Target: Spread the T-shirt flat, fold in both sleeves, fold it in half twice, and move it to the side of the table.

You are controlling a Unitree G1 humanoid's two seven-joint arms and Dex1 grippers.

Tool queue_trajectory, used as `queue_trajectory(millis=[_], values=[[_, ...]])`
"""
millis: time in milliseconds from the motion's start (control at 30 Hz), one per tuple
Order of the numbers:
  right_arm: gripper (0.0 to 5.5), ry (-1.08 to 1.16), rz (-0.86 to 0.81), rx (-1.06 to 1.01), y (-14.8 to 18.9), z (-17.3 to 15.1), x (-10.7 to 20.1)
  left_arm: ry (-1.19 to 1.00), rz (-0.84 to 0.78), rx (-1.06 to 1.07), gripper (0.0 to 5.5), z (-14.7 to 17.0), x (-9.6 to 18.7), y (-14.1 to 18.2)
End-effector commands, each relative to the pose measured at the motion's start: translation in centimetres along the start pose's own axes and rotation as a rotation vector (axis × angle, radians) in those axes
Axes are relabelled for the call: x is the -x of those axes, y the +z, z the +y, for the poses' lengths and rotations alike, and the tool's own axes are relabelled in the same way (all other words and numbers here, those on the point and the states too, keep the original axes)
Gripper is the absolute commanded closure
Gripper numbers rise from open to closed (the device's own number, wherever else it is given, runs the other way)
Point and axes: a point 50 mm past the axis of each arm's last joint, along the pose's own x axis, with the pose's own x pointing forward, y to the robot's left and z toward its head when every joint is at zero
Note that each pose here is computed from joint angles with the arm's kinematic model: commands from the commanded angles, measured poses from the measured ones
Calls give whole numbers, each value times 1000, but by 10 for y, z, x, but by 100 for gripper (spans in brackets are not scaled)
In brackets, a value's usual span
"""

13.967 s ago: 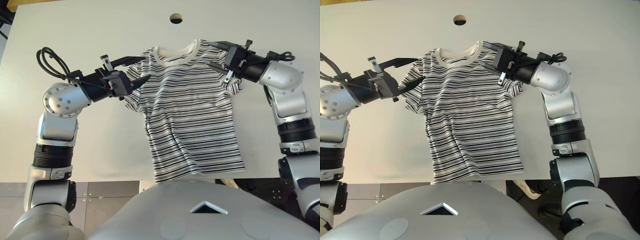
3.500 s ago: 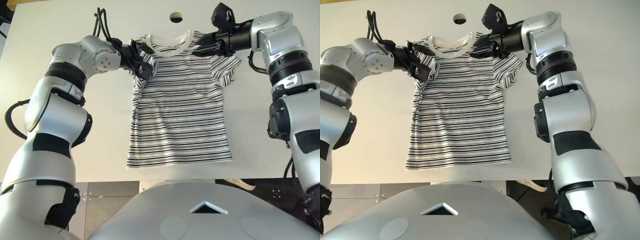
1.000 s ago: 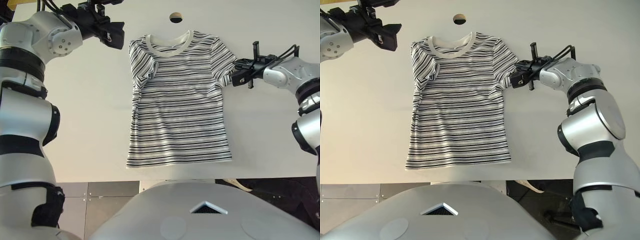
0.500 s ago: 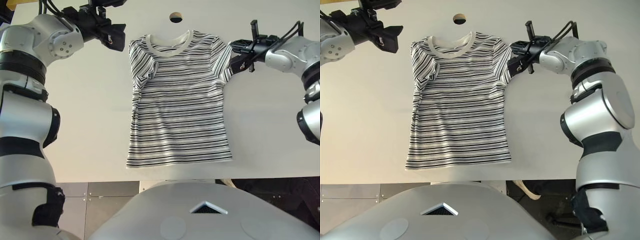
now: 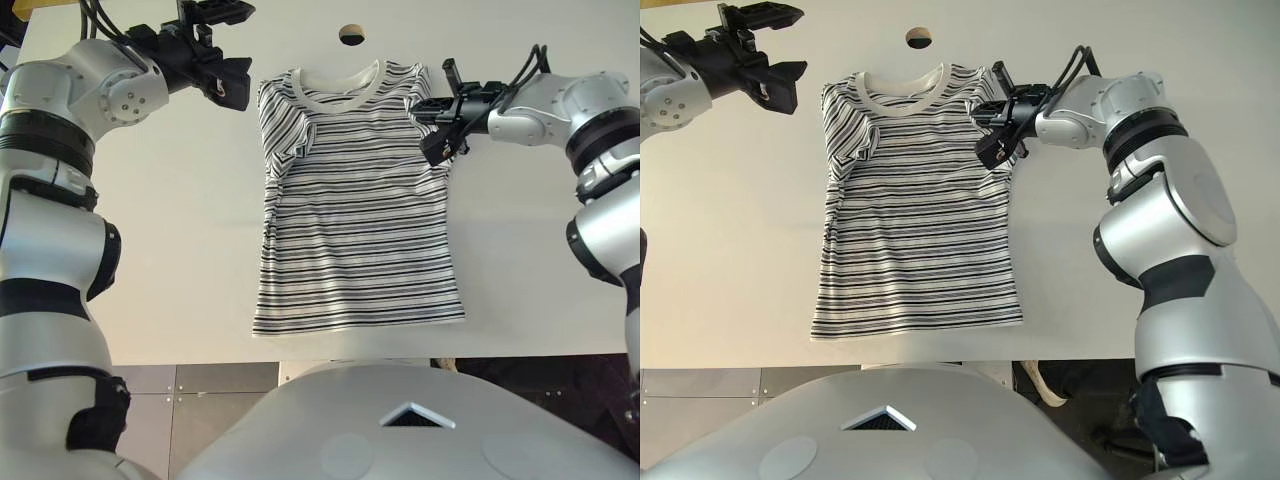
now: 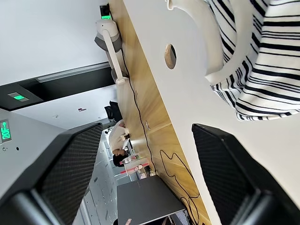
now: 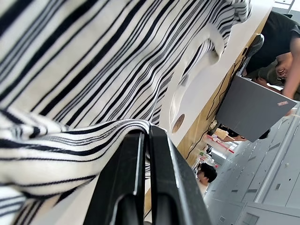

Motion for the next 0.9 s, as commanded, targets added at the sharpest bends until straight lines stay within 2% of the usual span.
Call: queue_trajectory(millis=[33, 400, 700, 900], values=[[536, -29, -10, -17, 1, -14, -3, -17, 19, 6, 194, -3, 4, -4], [536, -51, -94, -131, 28, -26, -27, -23, 19, 15, 194, -6, 3, -3], [388, 11, -125, -109, 38, -16, -33, -29, 26, 30, 194, -12, 7, -4], [381, -128, -107, -220, 22, -45, -20, -43, -17, 18, 194, -12, 8, 2]])
